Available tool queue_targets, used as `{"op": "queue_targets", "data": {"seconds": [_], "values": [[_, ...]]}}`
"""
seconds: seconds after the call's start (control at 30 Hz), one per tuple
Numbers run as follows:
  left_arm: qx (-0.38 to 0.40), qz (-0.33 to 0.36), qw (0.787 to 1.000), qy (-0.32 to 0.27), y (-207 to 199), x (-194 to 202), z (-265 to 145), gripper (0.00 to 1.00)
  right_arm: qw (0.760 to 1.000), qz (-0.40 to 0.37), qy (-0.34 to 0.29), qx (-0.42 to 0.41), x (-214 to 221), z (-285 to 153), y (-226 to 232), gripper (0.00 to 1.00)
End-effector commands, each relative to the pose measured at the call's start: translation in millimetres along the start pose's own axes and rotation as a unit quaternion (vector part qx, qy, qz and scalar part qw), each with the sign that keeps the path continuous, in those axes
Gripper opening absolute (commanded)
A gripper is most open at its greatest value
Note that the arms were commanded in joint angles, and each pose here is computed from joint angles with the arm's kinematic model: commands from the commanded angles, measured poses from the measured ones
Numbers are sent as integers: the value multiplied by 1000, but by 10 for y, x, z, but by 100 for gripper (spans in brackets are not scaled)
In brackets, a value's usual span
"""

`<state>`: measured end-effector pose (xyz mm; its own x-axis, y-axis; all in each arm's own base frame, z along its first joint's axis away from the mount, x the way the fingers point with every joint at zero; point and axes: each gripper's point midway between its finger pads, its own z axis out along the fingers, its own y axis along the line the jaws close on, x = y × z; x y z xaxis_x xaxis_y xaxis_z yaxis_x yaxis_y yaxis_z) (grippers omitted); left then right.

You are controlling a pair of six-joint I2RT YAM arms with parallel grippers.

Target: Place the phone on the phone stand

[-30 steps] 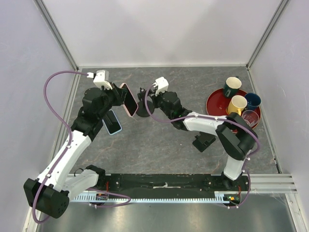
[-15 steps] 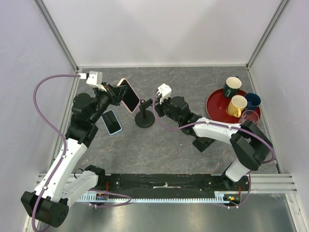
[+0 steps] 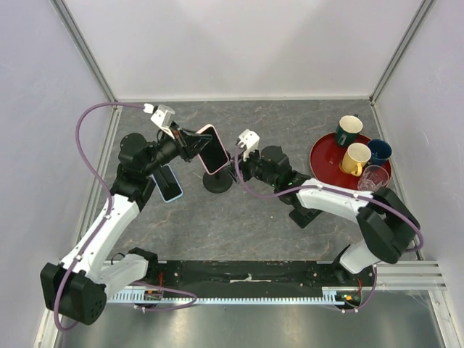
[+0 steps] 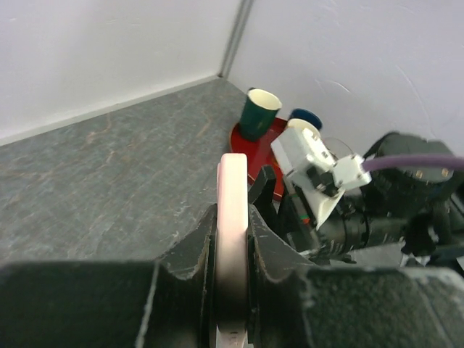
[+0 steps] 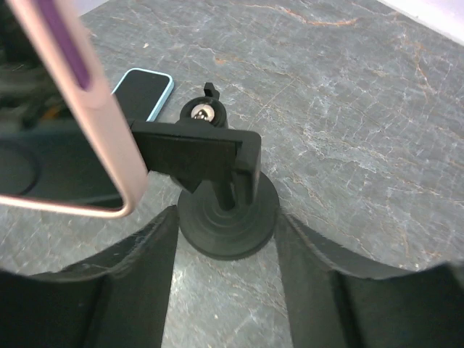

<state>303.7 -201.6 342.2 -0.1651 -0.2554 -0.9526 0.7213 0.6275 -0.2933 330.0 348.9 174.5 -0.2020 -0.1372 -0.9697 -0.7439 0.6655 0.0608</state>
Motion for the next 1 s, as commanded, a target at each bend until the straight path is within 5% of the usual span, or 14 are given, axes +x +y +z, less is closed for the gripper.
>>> {"op": "queue_targets", "data": {"seconds": [0.0, 0.23, 0.57, 0.8, 0.97], "values": [[117, 76, 990, -29, -285, -174, 101, 2, 998, -16, -46, -40, -341, -297, -29, 65], [188, 90, 978, -3, -344, -56, 262, 2, 997, 34, -50, -52, -219, -460, -493, 66], [240, 123, 963, -7, -471, -83, 226, 2, 985, 76, -82, -129, -311, -326, -353, 58], [44, 182, 977, -103, -113, -634, -112, 2, 987, 56, -107, -104, -377, -278, -223, 51], [20, 164, 977, -131, -58, -699, -245, 2, 988, 6, -131, -84, -421, -197, -80, 50]]}}
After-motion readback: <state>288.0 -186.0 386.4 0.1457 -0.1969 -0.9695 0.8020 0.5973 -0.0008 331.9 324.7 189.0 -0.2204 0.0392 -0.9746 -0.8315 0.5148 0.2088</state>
